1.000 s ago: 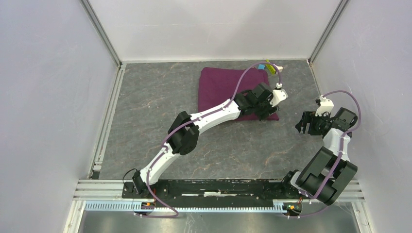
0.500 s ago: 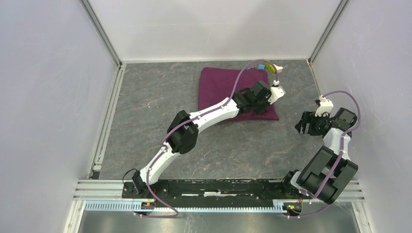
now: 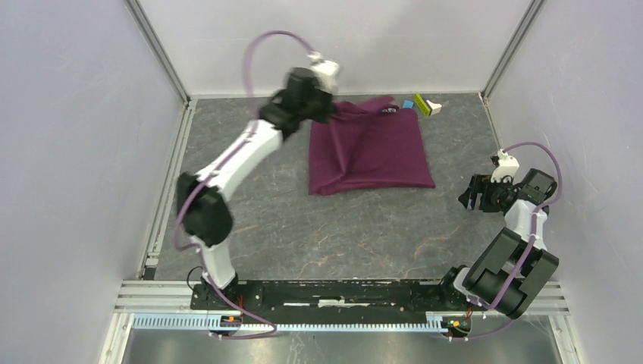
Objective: Open and lay out the surgical kit
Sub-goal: Open the surgical kit at the center of the board.
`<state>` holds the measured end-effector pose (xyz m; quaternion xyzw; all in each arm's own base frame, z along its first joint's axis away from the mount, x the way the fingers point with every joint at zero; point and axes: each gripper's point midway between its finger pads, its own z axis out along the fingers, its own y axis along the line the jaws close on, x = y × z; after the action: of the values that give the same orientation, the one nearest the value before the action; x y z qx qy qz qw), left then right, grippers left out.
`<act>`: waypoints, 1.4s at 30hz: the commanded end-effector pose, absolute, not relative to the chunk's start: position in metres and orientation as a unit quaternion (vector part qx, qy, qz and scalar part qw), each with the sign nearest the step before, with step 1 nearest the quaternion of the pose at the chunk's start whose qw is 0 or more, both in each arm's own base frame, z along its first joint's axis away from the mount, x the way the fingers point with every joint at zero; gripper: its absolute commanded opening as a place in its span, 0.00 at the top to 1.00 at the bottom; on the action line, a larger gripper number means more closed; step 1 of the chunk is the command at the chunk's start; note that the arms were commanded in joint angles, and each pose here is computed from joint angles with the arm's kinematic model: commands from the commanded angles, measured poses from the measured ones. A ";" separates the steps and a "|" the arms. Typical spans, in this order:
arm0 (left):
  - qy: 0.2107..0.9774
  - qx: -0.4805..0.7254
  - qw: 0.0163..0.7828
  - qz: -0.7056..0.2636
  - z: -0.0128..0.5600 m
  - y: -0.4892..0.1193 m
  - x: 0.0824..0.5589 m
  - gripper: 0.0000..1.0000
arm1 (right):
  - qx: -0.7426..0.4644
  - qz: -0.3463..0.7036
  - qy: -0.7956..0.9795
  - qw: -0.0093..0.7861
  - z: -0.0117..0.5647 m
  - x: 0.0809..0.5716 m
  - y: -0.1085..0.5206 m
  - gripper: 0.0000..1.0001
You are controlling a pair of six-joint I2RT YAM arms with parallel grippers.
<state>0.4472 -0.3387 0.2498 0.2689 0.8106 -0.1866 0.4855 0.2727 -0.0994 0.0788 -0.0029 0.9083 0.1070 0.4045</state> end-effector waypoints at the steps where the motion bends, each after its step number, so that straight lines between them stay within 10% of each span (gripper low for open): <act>1: 0.799 0.122 0.553 -0.203 0.313 -0.214 0.455 0.98 | -0.019 0.109 0.900 0.422 0.093 0.277 -0.098 0.20; 12: 0.830 -0.021 0.535 0.157 0.196 0.093 0.333 0.98 | -0.025 0.116 0.903 0.412 0.084 0.272 -0.094 0.20; 13: 0.838 -0.023 0.513 0.184 0.177 0.106 0.320 0.92 | -0.025 0.116 0.904 0.410 0.084 0.272 -0.093 0.20; 16: 0.853 -0.030 0.457 0.252 0.139 0.139 0.292 0.22 | -0.029 0.112 0.905 0.410 0.085 0.272 -0.093 0.20; 19: 0.853 -0.047 0.441 0.276 0.130 0.157 0.284 0.02 | -0.038 0.106 0.904 0.412 0.088 0.274 -0.091 0.20; 25: 0.840 -0.078 0.466 0.269 0.160 0.167 0.300 0.00 | -0.073 0.088 0.897 0.426 0.104 0.282 -0.082 0.20; 31: 0.844 -0.064 0.529 0.066 0.188 0.098 0.349 0.00 | -0.140 0.094 0.868 0.468 0.145 0.313 -0.048 0.18; 42: 0.901 -0.065 0.401 -0.152 0.118 -0.016 0.418 0.00 | -0.163 0.163 0.836 0.498 0.165 0.368 0.021 0.10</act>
<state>0.4057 0.0237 0.1279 -0.0251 0.8954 -0.0458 0.4421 0.3413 0.0125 0.1471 -0.1716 0.8516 0.1600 0.4688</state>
